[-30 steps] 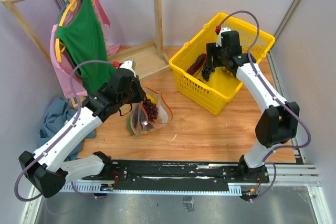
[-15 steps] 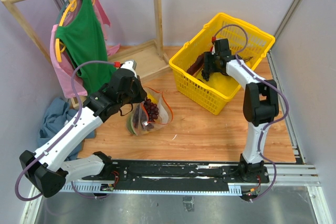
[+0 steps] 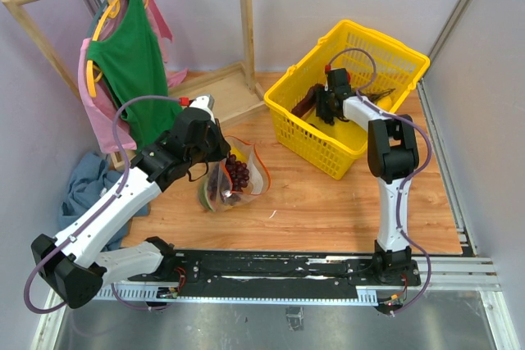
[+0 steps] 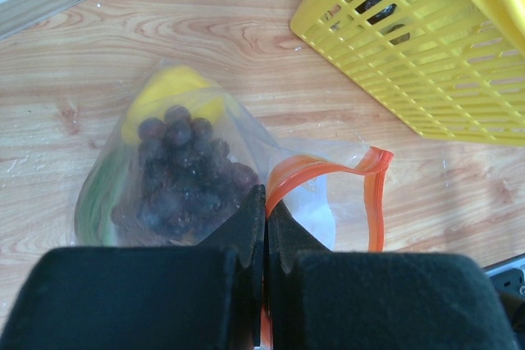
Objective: Place the food in the zip-top bag and seal the zipper
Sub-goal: Pick up the fake fruit from the bin.
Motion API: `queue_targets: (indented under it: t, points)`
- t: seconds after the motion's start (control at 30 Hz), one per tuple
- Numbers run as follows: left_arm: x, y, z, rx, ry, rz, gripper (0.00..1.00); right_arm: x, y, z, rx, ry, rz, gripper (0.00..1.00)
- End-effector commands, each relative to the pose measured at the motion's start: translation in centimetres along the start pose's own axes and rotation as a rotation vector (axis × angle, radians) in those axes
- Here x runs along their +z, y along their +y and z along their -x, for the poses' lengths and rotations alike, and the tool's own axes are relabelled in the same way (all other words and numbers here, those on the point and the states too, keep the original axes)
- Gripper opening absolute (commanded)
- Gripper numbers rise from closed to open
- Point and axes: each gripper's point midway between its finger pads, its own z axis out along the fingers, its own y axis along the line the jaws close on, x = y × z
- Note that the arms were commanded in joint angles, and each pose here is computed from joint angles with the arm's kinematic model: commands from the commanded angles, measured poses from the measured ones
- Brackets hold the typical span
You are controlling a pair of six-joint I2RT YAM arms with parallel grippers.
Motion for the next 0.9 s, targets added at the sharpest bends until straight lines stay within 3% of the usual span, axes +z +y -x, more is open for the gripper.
queue_targets:
  t: [0.0, 0.13, 0.23, 0.5, 0.87]
  points:
    - [-0.1, -0.2, 0.6, -0.016, -0.029, -0.015, 0.0, 1.0, -1.5, -0.4, 0.015, 0.024, -0.025, 0.41]
    - [-0.3, -0.2, 0.7, -0.019, -0.033, -0.018, 0.0, -0.7, -1.6, 0.7, -0.012, 0.006, -0.021, 0.14]
    - [-0.4, -0.4, 0.8, -0.02, -0.036, -0.023, 0.0, -2.6, -1.6, 2.2, -0.037, -0.031, -0.009, 0.04]
    - [-0.8, -0.6, 1.1, -0.027, -0.047, -0.038, 0.0, -10.0, -1.6, 5.8, -0.101, -0.132, 0.007, 0.01]
    - [-0.5, -0.9, 0.8, -0.033, -0.041, -0.06, 0.0, -21.1, 1.3, 6.3, -0.066, -0.231, 0.155, 0.01]
